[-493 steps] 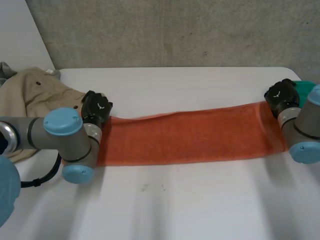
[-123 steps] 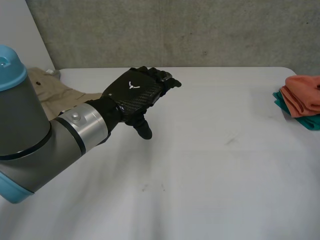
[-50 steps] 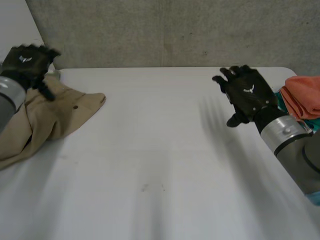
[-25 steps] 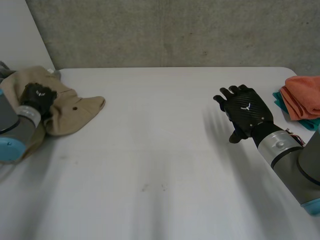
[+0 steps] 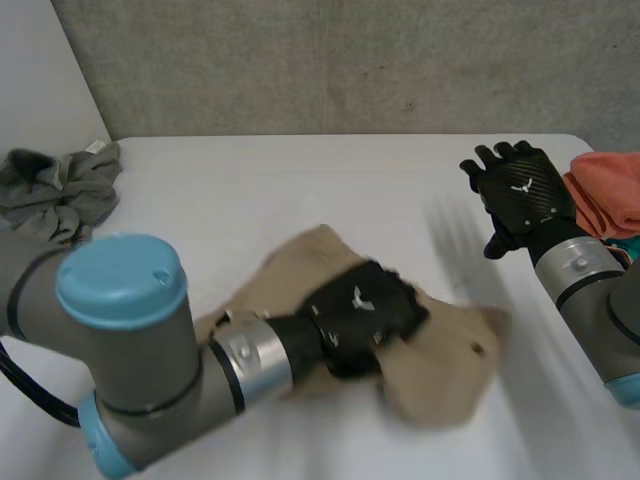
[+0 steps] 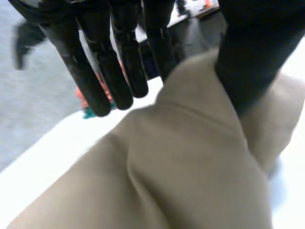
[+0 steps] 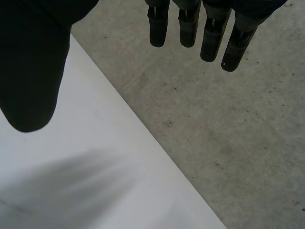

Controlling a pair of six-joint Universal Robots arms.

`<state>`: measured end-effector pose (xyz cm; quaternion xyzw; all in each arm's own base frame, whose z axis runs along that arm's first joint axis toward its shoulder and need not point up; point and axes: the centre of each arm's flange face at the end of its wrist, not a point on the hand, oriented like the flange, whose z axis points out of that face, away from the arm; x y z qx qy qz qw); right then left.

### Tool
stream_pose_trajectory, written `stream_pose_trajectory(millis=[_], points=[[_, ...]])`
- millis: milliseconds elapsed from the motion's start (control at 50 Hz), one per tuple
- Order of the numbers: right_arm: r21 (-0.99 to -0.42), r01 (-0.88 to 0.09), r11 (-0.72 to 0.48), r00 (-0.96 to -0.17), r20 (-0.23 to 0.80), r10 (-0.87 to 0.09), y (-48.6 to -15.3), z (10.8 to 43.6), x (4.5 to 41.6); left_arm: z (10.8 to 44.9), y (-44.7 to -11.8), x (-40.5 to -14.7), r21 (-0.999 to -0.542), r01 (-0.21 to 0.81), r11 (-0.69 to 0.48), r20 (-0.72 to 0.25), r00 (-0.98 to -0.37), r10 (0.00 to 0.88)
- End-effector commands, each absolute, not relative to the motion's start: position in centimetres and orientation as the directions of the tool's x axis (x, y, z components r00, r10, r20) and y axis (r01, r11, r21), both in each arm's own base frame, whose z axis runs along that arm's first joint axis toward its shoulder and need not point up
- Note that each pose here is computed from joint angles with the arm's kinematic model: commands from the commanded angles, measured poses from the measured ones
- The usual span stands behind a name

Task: Fold the laundry.

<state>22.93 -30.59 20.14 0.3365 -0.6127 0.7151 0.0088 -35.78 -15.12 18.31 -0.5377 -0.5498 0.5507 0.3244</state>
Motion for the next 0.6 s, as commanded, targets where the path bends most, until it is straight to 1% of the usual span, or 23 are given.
stream_pose_trajectory(millis=[20,40,60,100,120,180,200,260,280,300,340,360,380,420,440,460,500,520,580,600], points=[[-0.869,-0.421,-0.259,-0.776,0.493,-0.393,-31.1,20.5,22.7,20.6,-14.3,-34.8,-0.952,0.255,-0.167,-0.226,-0.223,0.948],[-0.869,-0.421,-0.261,-0.776,0.494,-0.393,-31.1,20.6,22.7,21.1,-14.7,-34.5,-0.953,0.249,-0.175,-0.236,-0.241,0.941],[-0.868,-0.420,-0.264,-0.776,0.494,-0.392,-31.1,20.7,22.8,22.1,-16.1,-33.8,-0.953,0.242,-0.180,-0.249,-0.297,0.922],[-0.869,-0.417,-0.266,-0.774,0.493,-0.398,-31.1,20.9,23.0,23.0,-17.7,-32.9,-0.954,0.241,-0.180,-0.262,-0.367,0.893],[-0.869,-0.416,-0.268,-0.771,0.493,-0.402,-31.1,21.0,23.1,23.7,-19.0,-31.9,-0.953,0.245,-0.180,-0.274,-0.433,0.859],[-0.873,-0.416,-0.255,-0.760,0.487,-0.430,-31.0,21.5,23.3,24.4,-20.4,-30.8,-0.953,0.251,-0.168,-0.279,-0.517,0.809],[-0.874,-0.415,-0.251,-0.755,0.485,-0.441,-31.0,21.6,23.4,24.7,-20.8,-30.3,-0.955,0.253,-0.154,-0.275,-0.562,0.780],[-0.884,-0.417,-0.213,-0.727,0.465,-0.506,-30.9,22.4,23.7,25.2,-21.1,-29.6,-0.959,0.252,-0.134,-0.266,-0.622,0.737],[-0.887,-0.416,-0.201,-0.716,0.456,-0.528,-30.8,22.5,23.9,25.4,-21.4,-29.0,-0.961,0.254,-0.113,-0.258,-0.666,0.700],[-0.892,-0.414,-0.182,-0.690,0.438,-0.576,-30.6,22.8,24.3,25.4,-21.6,-28.6,-0.962,0.255,-0.100,-0.253,-0.688,0.680],[-0.898,-0.409,-0.160,-0.660,0.413,-0.628,-30.4,22.9,24.8,25.2,-22.1,-27.7,-0.963,0.262,-0.070,-0.246,-0.734,0.634],[-0.902,-0.406,-0.149,-0.646,0.398,-0.652,-30.5,22.8,25.1,24.9,-22.6,-26.7,-0.962,0.269,-0.039,-0.241,-0.779,0.579],[-0.907,-0.399,-0.134,-0.614,0.373,-0.695,-30.6,22.7,25.8,24.7,-22.8,-26.2,-0.962,0.273,-0.023,-0.240,-0.798,0.553],[-0.910,-0.397,-0.122,-0.587,0.354,-0.729,-30.7,22.5,26.7,24.4,-23.1,-25.3,-0.959,0.283,0.012,-0.239,-0.834,0.497],[-0.912,-0.393,-0.121,-0.572,0.345,-0.744,-30.8,22.4,27.2,23.8,-23.2,-24.4,-0.953,0.298,0.054,-0.244,-0.860,0.448],[-0.914,-0.387,-0.123,-0.543,0.334,-0.771,-31.1,22.2,28.1,23.5,-23.2,-24.0,-0.949,0.306,0.076,-0.247,-0.870,0.426],[-0.915,-0.385,-0.123,-0.520,0.325,-0.790,-31.3,21.7,28.8,22.9,-23.1,-23.4,-0.940,0.321,0.118,-0.253,-0.884,0.393],[-0.914,-0.385,-0.127,-0.509,0.325,-0.797,-31.5,21.4,29.2,22.3,-22.8,-22.8,-0.927,0.339,0.162,-0.261,-0.891,0.372],[-0.913,-0.379,-0.148,-0.475,0.330,-0.816,-32.0,20.3,30.8,21.4,-22.3,-22.2,-0.907,0.361,0.218,-0.268,-0.892,0.364],[-0.914,-0.376,-0.154,-0.470,0.331,-0.818,-32.2,20.1,31.1,20.7,-22.0,-21.8,-0.892,0.373,0.255,-0.268,-0.891,0.366]])
